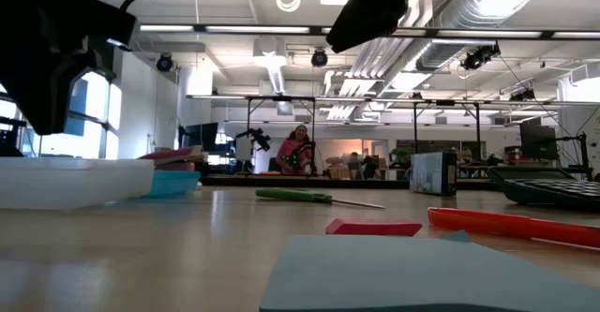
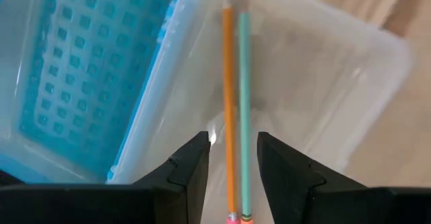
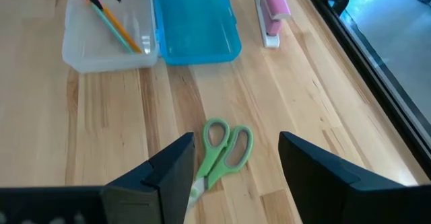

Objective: Pack school essentials
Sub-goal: Put the pink eraser into the supply box

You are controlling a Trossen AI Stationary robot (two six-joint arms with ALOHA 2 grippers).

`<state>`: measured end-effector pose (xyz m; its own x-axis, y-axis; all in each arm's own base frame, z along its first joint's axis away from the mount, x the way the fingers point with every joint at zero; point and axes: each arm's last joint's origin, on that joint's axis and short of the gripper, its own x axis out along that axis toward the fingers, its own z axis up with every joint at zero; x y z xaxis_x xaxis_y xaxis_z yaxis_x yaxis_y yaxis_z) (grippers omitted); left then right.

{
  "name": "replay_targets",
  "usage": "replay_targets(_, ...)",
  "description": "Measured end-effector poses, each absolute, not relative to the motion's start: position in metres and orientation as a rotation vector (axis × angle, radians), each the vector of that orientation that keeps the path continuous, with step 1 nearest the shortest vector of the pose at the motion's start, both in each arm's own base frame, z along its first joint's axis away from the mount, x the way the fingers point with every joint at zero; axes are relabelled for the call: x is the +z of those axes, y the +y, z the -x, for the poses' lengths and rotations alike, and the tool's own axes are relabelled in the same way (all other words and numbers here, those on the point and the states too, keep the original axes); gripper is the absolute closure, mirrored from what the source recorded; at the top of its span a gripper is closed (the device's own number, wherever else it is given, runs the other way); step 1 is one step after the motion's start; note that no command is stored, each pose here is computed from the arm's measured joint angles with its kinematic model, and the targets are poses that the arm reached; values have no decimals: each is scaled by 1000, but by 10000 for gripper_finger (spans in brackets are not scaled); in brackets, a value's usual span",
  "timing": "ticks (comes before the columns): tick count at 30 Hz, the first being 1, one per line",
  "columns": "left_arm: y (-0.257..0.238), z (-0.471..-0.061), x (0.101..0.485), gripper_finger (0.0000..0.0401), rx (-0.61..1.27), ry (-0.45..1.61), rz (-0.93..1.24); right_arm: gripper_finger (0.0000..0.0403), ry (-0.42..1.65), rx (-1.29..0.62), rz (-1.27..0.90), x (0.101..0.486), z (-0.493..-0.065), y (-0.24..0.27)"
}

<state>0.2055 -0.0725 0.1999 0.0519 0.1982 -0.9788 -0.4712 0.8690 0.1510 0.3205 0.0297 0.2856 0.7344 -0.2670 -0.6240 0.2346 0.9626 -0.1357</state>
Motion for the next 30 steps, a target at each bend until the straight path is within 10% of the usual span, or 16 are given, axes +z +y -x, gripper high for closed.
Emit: replay_targets(30, -131, -220, 234, 284, 347, 1005, 213, 197, 863, -65, 58, 273, -290, 107)
